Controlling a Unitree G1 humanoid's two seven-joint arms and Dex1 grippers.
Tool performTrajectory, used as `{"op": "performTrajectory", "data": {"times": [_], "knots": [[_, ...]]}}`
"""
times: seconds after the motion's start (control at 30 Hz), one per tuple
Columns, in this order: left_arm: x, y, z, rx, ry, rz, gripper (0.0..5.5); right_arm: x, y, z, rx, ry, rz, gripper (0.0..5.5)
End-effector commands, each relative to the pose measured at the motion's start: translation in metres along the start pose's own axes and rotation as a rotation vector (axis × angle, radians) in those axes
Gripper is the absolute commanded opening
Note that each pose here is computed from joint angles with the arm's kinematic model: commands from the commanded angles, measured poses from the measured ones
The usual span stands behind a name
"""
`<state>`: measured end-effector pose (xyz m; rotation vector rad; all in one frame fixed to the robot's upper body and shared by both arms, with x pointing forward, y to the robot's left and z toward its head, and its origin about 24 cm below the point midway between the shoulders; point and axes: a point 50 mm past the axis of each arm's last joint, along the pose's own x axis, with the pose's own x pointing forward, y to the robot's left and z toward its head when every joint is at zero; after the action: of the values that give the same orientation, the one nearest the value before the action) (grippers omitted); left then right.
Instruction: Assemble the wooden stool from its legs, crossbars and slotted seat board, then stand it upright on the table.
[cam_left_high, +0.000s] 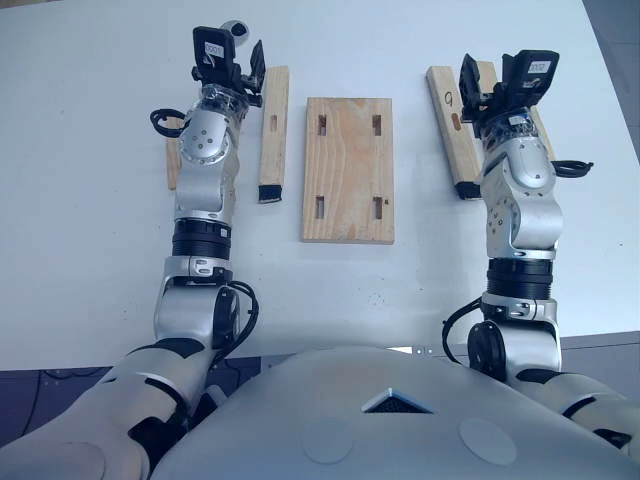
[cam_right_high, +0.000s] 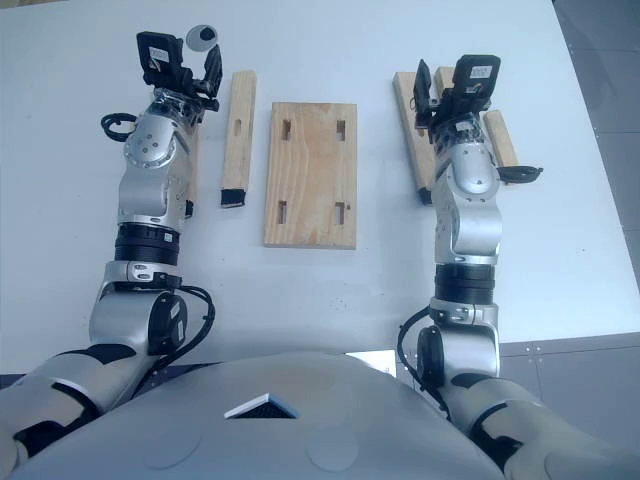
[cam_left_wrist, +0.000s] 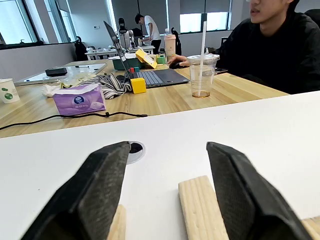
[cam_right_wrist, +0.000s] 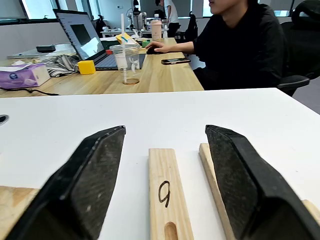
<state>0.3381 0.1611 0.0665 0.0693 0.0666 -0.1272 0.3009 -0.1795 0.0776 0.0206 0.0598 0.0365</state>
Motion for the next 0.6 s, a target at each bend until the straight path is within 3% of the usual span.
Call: {"op": "performTrajectory", "data": {"times": [0.03, 0.6], "knots": [[0.001, -0.004, 0.002, -0.016, 0.0, -0.028, 2.8, 0.002, 0.0, 0.002, 0.0, 0.007, 0.0, 2.94], [-0.004, -0.02, 0.001, -0.045, -0.007, -0.09, 2.8, 0.001, 0.006, 0.0, 0.009, 0.006, 0.021, 2.94]]}}
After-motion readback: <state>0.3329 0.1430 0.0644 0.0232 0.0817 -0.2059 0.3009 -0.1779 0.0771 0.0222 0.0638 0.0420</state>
